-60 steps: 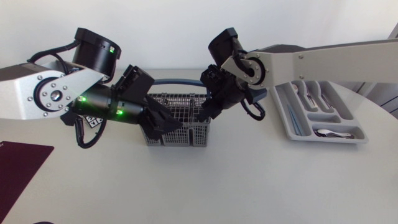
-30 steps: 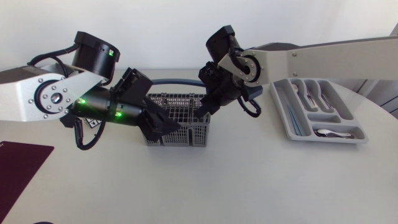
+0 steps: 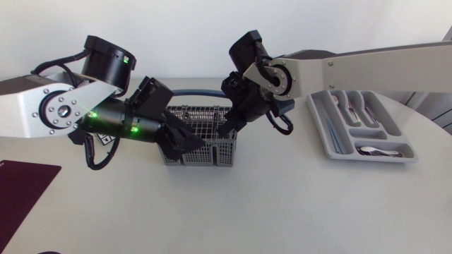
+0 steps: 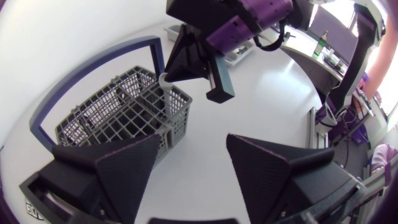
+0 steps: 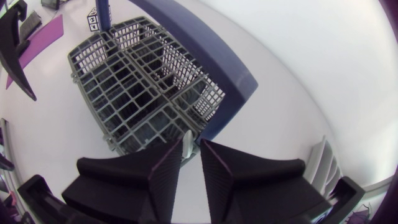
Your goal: Transfer all utensils from the basket to the drawer tray.
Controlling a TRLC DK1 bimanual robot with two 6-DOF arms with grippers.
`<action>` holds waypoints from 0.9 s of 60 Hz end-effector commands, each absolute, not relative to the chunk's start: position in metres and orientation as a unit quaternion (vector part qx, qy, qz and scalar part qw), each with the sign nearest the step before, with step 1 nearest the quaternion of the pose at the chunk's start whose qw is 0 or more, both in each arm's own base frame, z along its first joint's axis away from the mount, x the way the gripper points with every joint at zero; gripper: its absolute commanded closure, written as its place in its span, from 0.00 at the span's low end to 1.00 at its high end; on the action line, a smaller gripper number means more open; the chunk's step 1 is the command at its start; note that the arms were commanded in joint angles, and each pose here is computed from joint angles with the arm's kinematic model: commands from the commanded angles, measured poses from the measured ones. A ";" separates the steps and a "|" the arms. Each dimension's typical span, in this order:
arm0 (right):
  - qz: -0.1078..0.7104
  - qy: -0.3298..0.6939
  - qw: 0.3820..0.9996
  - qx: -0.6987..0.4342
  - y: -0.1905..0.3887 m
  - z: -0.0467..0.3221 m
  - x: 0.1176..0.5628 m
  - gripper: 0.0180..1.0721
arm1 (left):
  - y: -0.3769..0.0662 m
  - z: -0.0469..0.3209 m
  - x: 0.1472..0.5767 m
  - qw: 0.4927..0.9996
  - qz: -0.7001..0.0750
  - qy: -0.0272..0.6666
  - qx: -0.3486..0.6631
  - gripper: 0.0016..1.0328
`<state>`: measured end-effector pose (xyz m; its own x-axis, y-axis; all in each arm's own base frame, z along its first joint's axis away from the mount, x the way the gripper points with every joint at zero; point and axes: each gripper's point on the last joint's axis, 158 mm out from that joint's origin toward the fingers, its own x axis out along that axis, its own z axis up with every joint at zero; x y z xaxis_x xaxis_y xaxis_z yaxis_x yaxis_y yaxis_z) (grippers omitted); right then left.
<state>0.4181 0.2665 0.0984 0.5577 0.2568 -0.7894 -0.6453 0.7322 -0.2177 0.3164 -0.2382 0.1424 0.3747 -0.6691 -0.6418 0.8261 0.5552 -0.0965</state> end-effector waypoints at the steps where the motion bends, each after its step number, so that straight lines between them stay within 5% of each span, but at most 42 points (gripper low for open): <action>1: 0.265 0.402 0.842 -0.244 0.269 0.086 0.414 0.74 | -0.233 0.125 0.314 0.813 -0.457 0.339 0.126 0.28; 16: 0.266 0.410 0.837 -0.247 0.271 0.076 0.414 0.75 | -0.234 0.124 0.313 0.812 -0.458 0.341 0.126 0.28; 20: 0.266 0.411 0.836 -0.248 0.272 0.073 0.415 0.88 | -0.234 0.124 0.313 0.812 -0.458 0.341 0.126 0.28; 31: 0.267 0.406 0.837 -0.250 0.271 0.074 0.415 0.93 | -0.235 0.125 0.313 0.812 -0.458 0.340 0.125 0.28; 54: 0.270 0.373 0.853 -0.246 0.264 0.111 0.405 0.93 | -0.236 0.124 0.312 0.811 -0.459 0.341 0.126 0.28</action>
